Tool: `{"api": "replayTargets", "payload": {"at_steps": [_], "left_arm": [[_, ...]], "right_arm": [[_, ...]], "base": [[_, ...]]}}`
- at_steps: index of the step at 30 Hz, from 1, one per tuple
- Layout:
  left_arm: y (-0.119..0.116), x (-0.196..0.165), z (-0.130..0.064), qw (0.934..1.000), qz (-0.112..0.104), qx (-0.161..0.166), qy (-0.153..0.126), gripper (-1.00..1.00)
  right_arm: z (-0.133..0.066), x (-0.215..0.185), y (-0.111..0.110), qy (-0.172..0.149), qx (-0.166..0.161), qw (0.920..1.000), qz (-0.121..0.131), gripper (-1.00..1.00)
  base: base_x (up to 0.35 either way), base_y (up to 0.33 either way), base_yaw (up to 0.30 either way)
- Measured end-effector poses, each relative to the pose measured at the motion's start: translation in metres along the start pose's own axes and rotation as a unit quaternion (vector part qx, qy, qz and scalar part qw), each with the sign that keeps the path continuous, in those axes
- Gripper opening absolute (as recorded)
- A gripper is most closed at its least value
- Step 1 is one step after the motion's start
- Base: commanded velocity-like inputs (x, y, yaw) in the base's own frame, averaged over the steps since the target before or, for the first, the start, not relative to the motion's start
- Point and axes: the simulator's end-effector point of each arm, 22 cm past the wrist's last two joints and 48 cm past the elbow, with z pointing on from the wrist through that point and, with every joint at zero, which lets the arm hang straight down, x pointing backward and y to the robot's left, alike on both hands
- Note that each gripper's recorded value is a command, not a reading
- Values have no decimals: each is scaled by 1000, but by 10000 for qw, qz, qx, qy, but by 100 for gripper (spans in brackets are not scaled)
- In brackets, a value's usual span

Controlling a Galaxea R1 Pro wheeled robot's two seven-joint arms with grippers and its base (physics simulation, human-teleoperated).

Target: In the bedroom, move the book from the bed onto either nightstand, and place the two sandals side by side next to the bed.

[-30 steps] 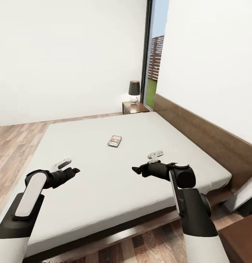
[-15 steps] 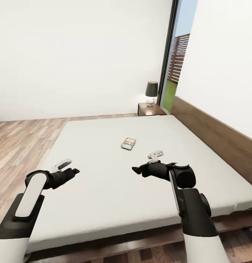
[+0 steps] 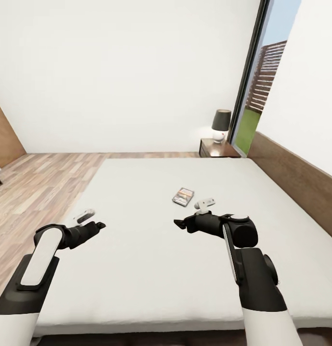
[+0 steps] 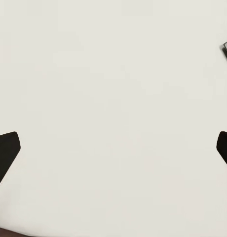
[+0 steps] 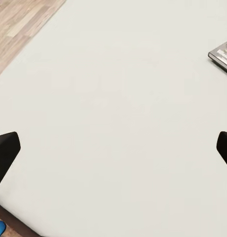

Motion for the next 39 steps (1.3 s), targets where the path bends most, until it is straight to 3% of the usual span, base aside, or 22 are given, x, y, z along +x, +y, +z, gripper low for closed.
{"api": "replayTargets", "payload": {"at_steps": [11, 24, 39], "left_arm": [[-2, 2, 0, 10000, 7, 21, 16, 100], [-4, 3, 1, 10000, 18, 37, 33, 100], [-5, 5, 2, 10000, 15, 44, 50, 100]], "right_arm": [[0, 0, 0, 3, -8, 10000, 10, 100], [0, 0, 0, 4, -15, 10000, 10, 100], [0, 0, 0, 6, -13, 10000, 12, 100]], "base": [[86, -22, 40], [247, -2, 4], [49, 0, 0]]}}
